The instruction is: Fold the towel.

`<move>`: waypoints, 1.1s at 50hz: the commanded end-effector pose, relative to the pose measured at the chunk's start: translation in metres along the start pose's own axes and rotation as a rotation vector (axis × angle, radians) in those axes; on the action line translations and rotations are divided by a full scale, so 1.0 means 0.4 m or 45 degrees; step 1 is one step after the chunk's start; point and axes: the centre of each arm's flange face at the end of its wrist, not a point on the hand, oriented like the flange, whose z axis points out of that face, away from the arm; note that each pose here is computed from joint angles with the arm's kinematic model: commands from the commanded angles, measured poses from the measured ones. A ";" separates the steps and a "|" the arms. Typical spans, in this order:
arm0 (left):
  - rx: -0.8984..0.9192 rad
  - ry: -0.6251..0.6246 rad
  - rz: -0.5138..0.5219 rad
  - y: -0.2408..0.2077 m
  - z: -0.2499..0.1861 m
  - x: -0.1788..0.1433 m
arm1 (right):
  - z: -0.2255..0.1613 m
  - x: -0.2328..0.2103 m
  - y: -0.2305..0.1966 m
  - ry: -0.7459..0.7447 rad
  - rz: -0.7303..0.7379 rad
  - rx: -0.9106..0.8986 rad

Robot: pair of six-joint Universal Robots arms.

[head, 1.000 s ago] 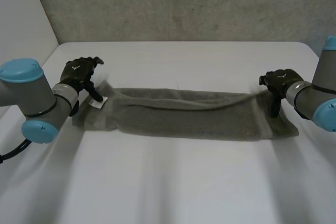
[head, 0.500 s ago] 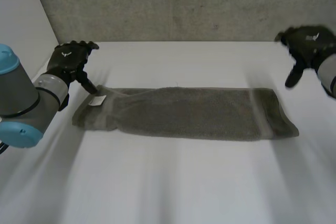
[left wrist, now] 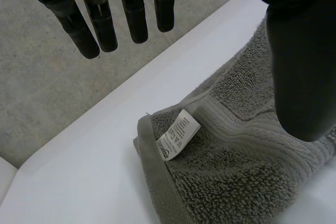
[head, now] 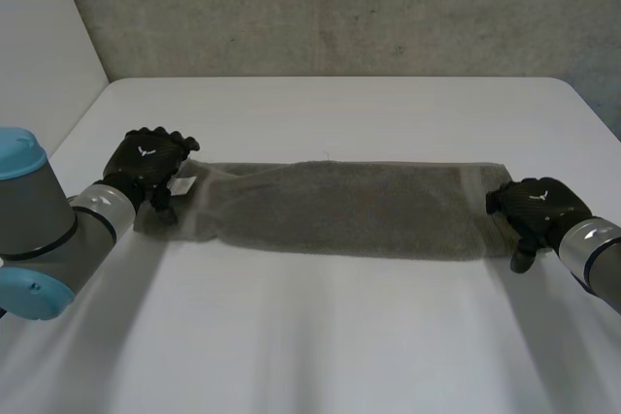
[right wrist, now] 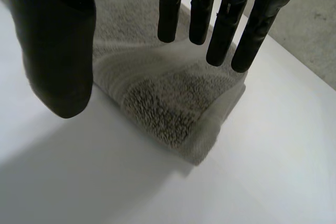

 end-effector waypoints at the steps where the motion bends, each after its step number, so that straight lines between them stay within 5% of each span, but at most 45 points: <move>1: -0.012 0.001 -0.007 0.018 0.009 0.005 | 0.043 0.008 0.030 0.028 -0.035 -0.005; 18: -0.020 0.003 -0.008 0.022 0.007 0.008 | 0.103 0.067 0.056 0.135 -0.079 -0.056; 38: 0.009 -0.012 -0.002 -0.004 0.000 0.000 | 0.064 0.383 0.058 0.572 -0.325 -0.292; 43: 0.065 -0.028 -0.028 -0.041 0.001 -0.007 | 0.014 0.211 -0.216 0.503 -0.318 0.198; 46: 0.084 -0.028 -0.050 -0.053 0.003 -0.007 | 0.002 0.151 -0.263 0.452 -0.299 0.317; 48: 0.115 -0.017 -0.105 -0.073 0.007 -0.001 | -0.030 -0.004 -0.340 0.286 -0.281 0.533; 55: 0.160 0.025 -0.162 -0.108 -0.002 0.030 | -0.102 -0.388 -0.341 -0.187 -0.421 0.715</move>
